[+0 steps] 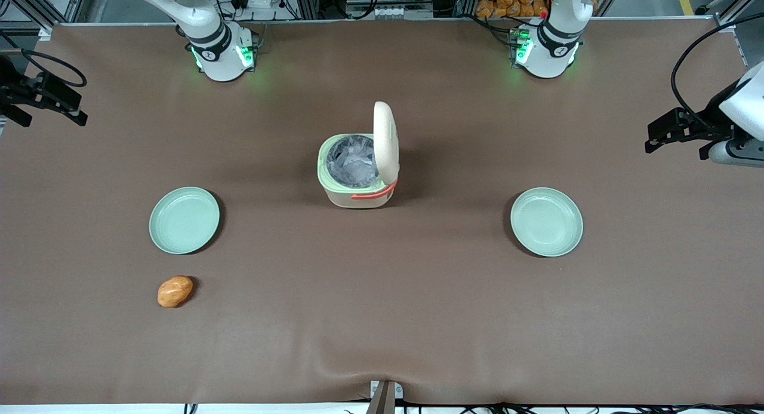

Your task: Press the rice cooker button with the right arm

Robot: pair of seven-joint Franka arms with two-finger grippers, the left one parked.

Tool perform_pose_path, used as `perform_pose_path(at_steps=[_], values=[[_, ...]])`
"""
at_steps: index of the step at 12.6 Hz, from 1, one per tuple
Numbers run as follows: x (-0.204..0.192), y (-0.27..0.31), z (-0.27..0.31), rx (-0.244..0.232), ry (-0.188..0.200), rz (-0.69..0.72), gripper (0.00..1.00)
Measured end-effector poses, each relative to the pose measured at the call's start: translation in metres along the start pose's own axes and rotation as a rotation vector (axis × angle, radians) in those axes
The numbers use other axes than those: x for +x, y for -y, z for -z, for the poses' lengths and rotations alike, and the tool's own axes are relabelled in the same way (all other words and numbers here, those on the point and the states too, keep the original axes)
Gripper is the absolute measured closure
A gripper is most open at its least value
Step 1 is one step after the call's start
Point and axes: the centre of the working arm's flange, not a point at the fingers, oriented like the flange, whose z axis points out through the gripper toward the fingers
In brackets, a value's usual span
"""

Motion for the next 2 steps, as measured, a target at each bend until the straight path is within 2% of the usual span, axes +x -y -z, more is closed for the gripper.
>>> perform_pose_path(at_steps=[2], values=[[-0.0001, 0.0007, -0.0001, 0.0, 0.001, 0.001, 0.0]])
